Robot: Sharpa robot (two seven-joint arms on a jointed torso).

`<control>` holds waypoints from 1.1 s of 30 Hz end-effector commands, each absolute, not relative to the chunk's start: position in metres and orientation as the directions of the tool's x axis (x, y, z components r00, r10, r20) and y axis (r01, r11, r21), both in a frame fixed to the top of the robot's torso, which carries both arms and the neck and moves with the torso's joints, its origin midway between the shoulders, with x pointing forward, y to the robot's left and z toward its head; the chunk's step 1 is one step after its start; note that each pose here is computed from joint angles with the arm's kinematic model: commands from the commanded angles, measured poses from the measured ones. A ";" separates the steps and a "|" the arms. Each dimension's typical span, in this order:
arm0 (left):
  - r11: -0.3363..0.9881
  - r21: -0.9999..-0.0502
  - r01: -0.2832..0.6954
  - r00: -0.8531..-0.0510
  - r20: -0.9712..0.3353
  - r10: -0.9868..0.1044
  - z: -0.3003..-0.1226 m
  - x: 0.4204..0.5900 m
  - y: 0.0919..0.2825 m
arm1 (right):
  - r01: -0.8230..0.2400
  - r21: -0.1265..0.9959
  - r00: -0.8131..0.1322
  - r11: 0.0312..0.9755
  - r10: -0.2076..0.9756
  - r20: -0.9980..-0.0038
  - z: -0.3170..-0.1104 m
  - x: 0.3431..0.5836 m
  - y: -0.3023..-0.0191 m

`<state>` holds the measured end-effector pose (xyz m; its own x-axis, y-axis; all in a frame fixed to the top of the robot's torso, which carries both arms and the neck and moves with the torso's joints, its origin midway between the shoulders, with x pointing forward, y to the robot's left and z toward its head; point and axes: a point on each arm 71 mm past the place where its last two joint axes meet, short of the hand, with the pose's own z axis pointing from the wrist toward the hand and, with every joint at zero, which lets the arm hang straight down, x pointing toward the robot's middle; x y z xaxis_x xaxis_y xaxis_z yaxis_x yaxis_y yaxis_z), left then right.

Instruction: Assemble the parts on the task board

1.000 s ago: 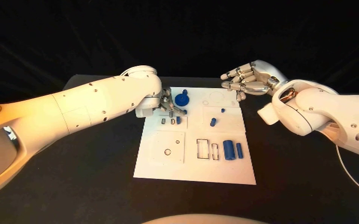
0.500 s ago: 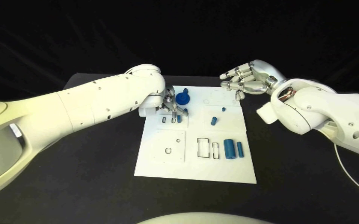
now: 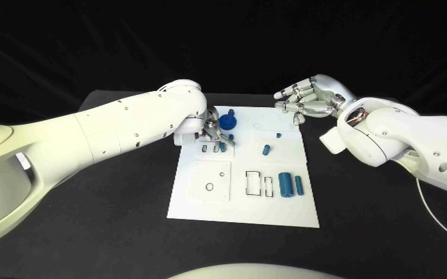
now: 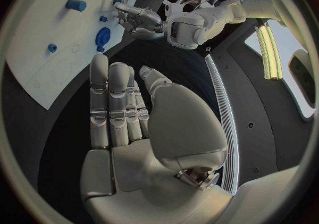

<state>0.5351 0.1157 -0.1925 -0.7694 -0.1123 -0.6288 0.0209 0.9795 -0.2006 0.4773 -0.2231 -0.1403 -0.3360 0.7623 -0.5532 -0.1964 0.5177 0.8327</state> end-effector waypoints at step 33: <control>0.972 -0.234 0.007 -0.787 -0.601 -0.139 -0.195 0.535 0.112 | -0.191 0.827 -0.370 0.530 0.741 -0.560 -0.145 0.478 -0.220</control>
